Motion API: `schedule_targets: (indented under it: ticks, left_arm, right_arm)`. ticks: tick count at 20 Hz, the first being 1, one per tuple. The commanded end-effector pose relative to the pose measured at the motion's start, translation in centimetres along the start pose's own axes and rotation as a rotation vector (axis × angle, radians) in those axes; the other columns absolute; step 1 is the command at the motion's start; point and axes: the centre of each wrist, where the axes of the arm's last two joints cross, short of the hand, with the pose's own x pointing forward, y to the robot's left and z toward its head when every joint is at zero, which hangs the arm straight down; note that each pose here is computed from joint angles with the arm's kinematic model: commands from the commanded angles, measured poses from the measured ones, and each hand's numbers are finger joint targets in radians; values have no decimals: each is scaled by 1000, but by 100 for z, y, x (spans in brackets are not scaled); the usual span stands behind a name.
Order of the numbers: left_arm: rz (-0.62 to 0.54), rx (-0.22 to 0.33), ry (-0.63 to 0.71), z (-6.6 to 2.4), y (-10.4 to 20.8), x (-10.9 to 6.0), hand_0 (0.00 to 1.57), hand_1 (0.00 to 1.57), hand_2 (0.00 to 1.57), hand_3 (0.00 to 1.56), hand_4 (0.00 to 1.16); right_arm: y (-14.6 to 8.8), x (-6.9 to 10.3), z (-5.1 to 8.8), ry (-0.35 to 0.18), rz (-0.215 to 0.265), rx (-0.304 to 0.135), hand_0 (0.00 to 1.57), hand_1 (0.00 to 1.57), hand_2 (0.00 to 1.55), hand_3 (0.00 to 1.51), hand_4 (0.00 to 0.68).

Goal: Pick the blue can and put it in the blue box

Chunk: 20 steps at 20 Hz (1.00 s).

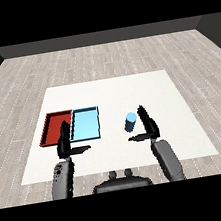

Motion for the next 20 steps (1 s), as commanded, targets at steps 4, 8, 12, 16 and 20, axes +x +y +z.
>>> schedule_targets:
  ticks: [4,8,12,16,20]
  left_arm:
    - [3,11,-17,62,105,-20,0,0,0,0,0]
    - [-7,9,-22,27,-69,170,0,0,0,0,0]
    - [-3,13,-4,-123,0,73,0,0,0,0,0]
    - [-24,18,-23,-145,-137,173,0,0,0,0,0]
    - [-27,-13,-3,-76,-54,-59,0,0,0,0,0]
  right_arm:
    - [54,-93,-9,-18,10,-38,0,0,0,0,0]
    - [35,-234,15,-8,-9,-18,0,0,0,0,0]
    - [17,-22,-123,16,14,-24,0,0,0,0,0]
    - [94,-183,4,57,-15,-48,0,0,0,0,0]
    - [-150,-376,-110,88,1,-75,0,0,0,0,0]
